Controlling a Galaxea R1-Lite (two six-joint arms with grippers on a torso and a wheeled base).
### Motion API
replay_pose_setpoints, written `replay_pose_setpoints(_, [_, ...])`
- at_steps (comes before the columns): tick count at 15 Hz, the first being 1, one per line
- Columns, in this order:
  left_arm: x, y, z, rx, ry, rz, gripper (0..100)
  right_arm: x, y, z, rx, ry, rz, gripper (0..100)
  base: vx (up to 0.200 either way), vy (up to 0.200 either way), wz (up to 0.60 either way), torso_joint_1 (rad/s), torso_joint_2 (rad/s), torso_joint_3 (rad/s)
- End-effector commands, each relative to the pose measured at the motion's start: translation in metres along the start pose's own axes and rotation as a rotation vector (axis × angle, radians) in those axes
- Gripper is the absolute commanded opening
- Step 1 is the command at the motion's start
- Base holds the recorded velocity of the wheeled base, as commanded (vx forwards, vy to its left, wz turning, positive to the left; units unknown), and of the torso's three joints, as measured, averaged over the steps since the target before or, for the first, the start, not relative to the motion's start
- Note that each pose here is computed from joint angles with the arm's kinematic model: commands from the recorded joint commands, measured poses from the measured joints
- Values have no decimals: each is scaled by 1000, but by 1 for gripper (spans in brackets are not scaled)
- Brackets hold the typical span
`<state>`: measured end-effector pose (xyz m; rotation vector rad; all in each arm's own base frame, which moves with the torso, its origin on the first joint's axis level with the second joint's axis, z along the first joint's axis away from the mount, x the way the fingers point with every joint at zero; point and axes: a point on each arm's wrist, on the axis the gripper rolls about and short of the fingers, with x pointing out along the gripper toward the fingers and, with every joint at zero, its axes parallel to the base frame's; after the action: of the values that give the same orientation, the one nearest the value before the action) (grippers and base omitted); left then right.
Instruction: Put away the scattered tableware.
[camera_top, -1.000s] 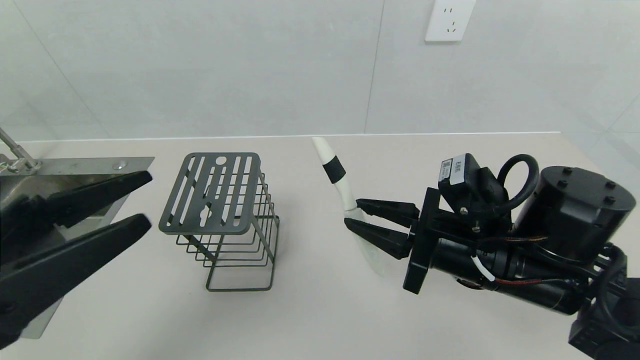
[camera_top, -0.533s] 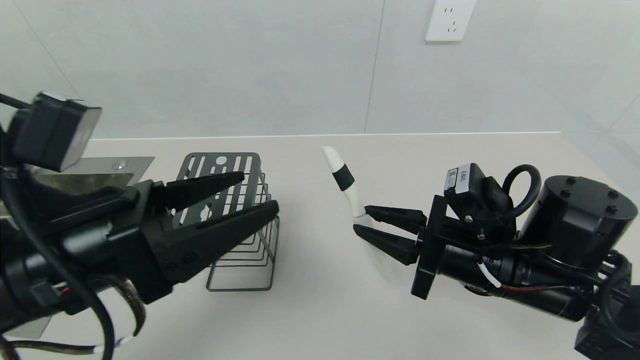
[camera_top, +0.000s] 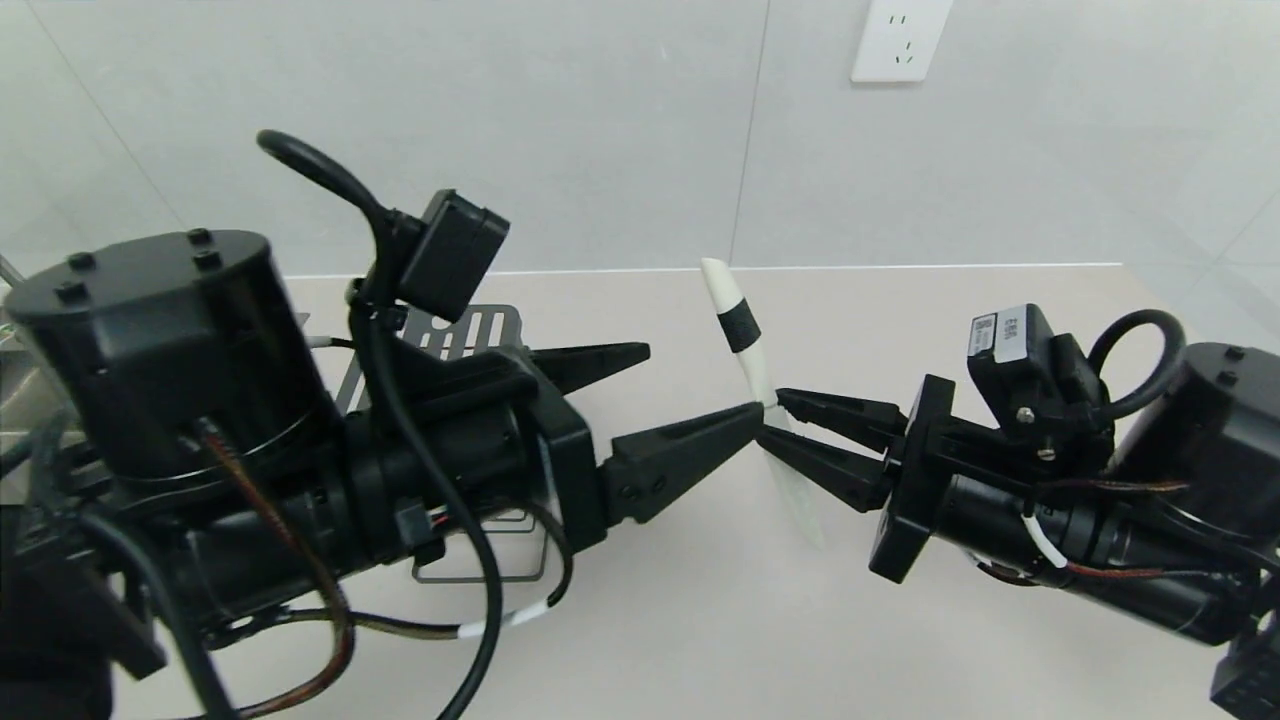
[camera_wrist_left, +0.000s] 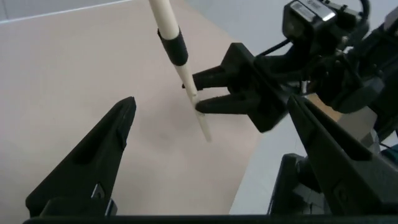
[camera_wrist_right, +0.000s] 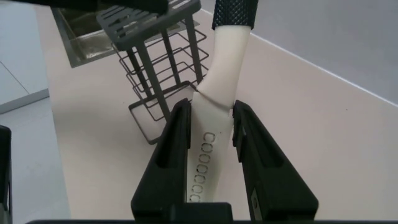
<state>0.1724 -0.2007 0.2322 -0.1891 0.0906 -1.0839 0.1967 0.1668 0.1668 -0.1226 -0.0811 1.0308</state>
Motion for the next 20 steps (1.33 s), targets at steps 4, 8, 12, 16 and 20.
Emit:
replay_pose_setpoints(4, [51, 9, -24, 2, -24, 42, 100, -15, -4, -1, 8, -21, -39, 0, 0, 0, 0, 0, 0, 0])
replay_pose_setpoints(8, [62, 13, -20, 3, -46, 45, 100, -19, -2, -1, 6, -51, -41, 0, 0, 0, 0, 0, 0, 0])
replay_pose_setpoints(12, [71, 11, -15, 8, -70, 26, 100, -18, -2, 0, 7, -59, -39, 0, 0, 0, 0, 0, 0, 0])
replay_pose_setpoints(16, [77, 10, -3, 29, -169, 7, 100, -18, -2, 2, 3, -73, -39, 0, 0, 0, 0, 0, 0, 0])
replay_pose_setpoints(20, [82, 9, -4, 31, -178, -4, 100, -10, -5, 6, 5, -92, -38, 0, 0, 0, 0, 0, 0, 0])
